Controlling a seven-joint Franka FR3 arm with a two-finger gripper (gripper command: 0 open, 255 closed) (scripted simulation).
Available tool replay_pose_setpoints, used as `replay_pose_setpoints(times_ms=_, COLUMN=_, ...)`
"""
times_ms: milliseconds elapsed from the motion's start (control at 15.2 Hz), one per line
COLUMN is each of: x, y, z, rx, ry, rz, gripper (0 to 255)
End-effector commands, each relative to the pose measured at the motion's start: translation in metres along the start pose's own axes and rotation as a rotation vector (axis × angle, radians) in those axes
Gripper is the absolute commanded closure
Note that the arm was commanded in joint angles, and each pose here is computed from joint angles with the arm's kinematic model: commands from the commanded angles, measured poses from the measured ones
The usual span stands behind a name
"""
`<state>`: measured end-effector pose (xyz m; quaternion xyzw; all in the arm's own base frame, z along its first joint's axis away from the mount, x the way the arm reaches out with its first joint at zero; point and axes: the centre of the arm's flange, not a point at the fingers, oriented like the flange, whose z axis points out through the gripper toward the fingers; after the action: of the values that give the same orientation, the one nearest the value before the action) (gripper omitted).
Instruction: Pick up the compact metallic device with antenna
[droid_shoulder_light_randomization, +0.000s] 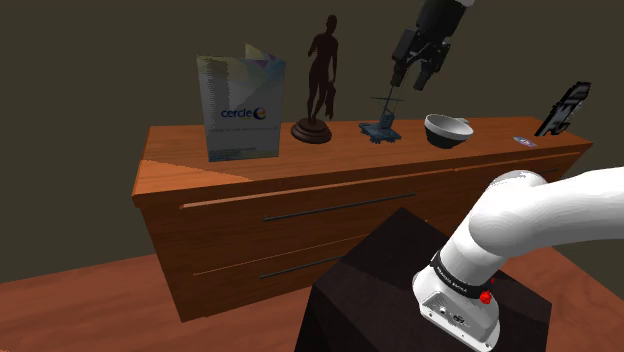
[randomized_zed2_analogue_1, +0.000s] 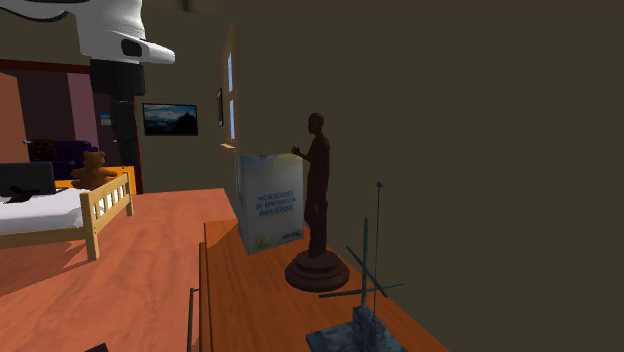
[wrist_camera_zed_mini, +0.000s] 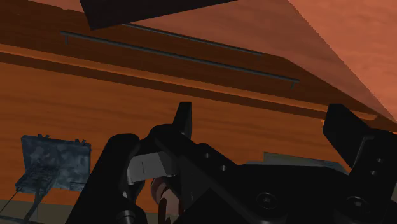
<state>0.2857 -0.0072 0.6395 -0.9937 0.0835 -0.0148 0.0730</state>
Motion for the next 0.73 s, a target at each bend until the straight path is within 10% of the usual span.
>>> replay_pose_setpoints(times_ms=0, x=0.000, y=0.000, z=0.000, rx=0.000, ry=0.000, rz=0.000, gripper=0)
replay_pose_setpoints(times_ms=660, x=0.077, y=0.086, z=0.043, rx=-0.042, ry=0.048, rz=0.111, gripper=0)
